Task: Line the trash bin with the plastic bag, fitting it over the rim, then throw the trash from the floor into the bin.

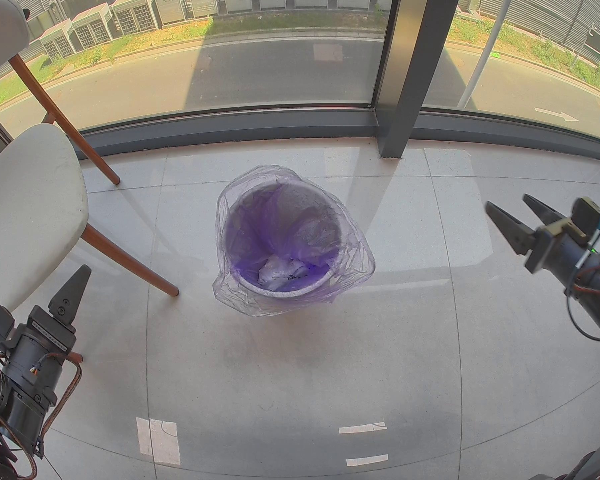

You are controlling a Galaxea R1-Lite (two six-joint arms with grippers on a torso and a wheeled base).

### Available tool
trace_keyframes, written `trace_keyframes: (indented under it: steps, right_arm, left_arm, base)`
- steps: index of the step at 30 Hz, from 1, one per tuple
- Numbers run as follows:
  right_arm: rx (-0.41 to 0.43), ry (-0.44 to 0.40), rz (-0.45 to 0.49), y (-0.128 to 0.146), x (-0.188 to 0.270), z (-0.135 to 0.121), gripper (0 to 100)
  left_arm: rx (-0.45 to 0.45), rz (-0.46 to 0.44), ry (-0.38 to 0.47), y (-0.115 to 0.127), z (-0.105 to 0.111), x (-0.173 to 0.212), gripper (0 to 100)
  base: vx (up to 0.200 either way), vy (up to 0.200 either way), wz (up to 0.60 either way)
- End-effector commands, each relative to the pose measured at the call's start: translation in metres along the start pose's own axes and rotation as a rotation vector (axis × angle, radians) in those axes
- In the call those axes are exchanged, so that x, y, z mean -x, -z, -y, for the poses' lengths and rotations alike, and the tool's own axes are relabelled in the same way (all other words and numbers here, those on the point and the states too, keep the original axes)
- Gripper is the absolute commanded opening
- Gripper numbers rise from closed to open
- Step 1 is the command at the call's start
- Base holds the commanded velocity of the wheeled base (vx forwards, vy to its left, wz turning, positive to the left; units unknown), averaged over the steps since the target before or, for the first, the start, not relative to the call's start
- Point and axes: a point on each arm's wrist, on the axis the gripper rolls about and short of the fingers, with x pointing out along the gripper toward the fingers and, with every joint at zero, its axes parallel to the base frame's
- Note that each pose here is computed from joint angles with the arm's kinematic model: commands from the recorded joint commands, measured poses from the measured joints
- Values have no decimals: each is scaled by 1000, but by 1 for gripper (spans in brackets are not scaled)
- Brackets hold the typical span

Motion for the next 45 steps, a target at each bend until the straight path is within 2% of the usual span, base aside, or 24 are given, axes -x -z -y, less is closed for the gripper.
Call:
trace_keyframes:
  steps: [1,2,6,7,8,9,13,15,16,17,20,22,24,27,30,35,39,45]
  right_arm:
    - [91,299,44,29,194,-12,100]
    - [96,298,37,31,197,-12,100]
    - [168,304,-47,71,238,-24,100]
    - [176,312,-68,82,245,-25,100]
    - [167,323,-132,94,254,-27,100]
    - [153,336,-162,95,255,-27,100]
    - [103,416,-65,93,253,-24,100]
    - [101,413,-63,92,253,-24,100]
    - [103,412,-74,93,253,-24,100]
    - [103,412,-74,93,253,-24,100]
    - [104,412,-72,93,253,-25,100]
    - [108,406,-73,93,253,-25,100]
    - [124,387,-76,93,253,-25,100]
    - [135,334,-83,93,252,-26,100]
    - [137,328,-83,93,252,-26,100]
    - [121,347,-79,93,252,-26,100]
    - [113,395,-78,93,253,-25,100]
    - [111,395,-78,93,253,-25,100]
  left_arm:
    - [-291,212,-62,-37,-17,31,100]
    - [-292,213,-66,-37,-18,32,100]
    - [-328,202,-97,-37,-28,59,100]
    - [-341,190,-103,-35,-30,64,100]
    - [-367,160,-121,-32,-35,72,100]
    - [-382,137,-134,-29,-40,79,100]
    - [-482,82,-155,-8,-70,123,100]
    - [-522,72,-148,0,-79,134,100]
    - [-556,10,-191,9,-89,141,100]
    - [-546,24,-194,7,-87,140,100]
    - [-556,34,-177,6,-86,138,100]
    - [-579,-12,-111,8,-85,138,100]
    - [-631,-65,-3,10,-83,138,100]
    - [-704,-113,83,13,-83,138,100]
    - [-762,-182,162,17,-84,139,100]
    - [-744,-181,167,16,-84,139,100]
    - [-722,-166,123,16,-84,138,100]
    - [-720,-162,115,16,-84,138,100]
  base:
    - [0,0,0]
    - [0,0,0]
    - [0,0,0]
    - [0,0,0]
    - [0,0,0]
    - [0,0,0]
    - [0,0,0]
    - [0,0,0]
    - [0,0,0]
    - [0,0,0]
    - [0,0,0]
    - [0,0,0]
    - [0,0,0]
    - [0,0,0]
    - [0,0,0]
    - [0,0,0]
    - [0,0,0]
    - [0,0,0]
